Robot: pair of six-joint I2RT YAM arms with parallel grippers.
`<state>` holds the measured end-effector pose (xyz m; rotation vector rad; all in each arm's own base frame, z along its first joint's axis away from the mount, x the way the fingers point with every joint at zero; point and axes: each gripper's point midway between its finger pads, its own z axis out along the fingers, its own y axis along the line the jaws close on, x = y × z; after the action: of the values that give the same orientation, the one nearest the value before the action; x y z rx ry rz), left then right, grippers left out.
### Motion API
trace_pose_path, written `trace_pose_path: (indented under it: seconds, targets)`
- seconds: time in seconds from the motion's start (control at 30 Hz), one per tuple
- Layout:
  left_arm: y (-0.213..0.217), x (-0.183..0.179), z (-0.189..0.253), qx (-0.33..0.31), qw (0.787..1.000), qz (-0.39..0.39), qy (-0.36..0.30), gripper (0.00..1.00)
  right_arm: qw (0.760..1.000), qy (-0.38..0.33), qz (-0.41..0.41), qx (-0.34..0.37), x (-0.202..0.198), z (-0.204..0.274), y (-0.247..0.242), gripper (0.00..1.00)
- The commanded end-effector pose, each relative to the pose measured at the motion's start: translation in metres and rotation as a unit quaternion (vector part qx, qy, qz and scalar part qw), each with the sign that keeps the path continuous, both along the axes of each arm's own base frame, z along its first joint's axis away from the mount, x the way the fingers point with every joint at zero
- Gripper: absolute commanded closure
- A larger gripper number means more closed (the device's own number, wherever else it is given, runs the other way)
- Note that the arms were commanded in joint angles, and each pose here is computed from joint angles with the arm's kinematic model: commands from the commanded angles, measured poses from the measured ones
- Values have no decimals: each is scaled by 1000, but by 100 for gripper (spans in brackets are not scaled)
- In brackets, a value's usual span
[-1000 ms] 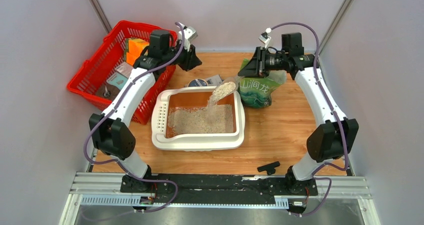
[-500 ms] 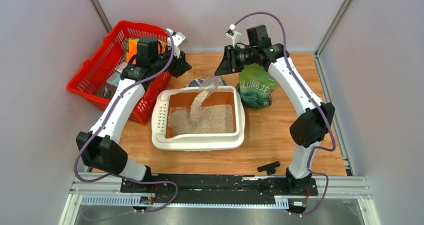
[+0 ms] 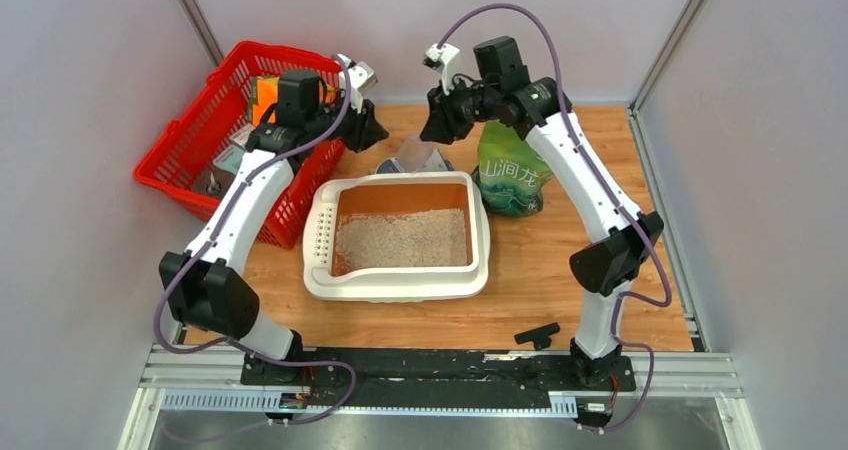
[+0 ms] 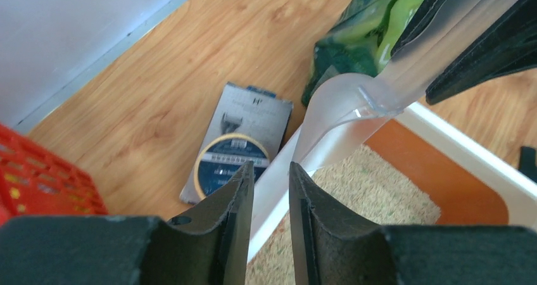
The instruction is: Fill the litter box with clean litter
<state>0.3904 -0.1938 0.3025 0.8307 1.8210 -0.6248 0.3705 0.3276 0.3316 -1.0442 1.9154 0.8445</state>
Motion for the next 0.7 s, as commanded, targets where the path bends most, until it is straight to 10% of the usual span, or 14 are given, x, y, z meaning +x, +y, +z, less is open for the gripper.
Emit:
trace_pose_path:
  seconds: [0.0,0.33,0.67]
  targets:
    - [-32,11,33,-70,996,-53,-10,64,996,-80,-42,24,1,66,-57,100]
    - [-148,-9,39,-96,968,-233,-12,59,934,-74,-265,226,15,161,-239,100]
    - [-219,12,37,-115,958,-264,-18,54,938,-57,-334,67,17,79,-320,100]
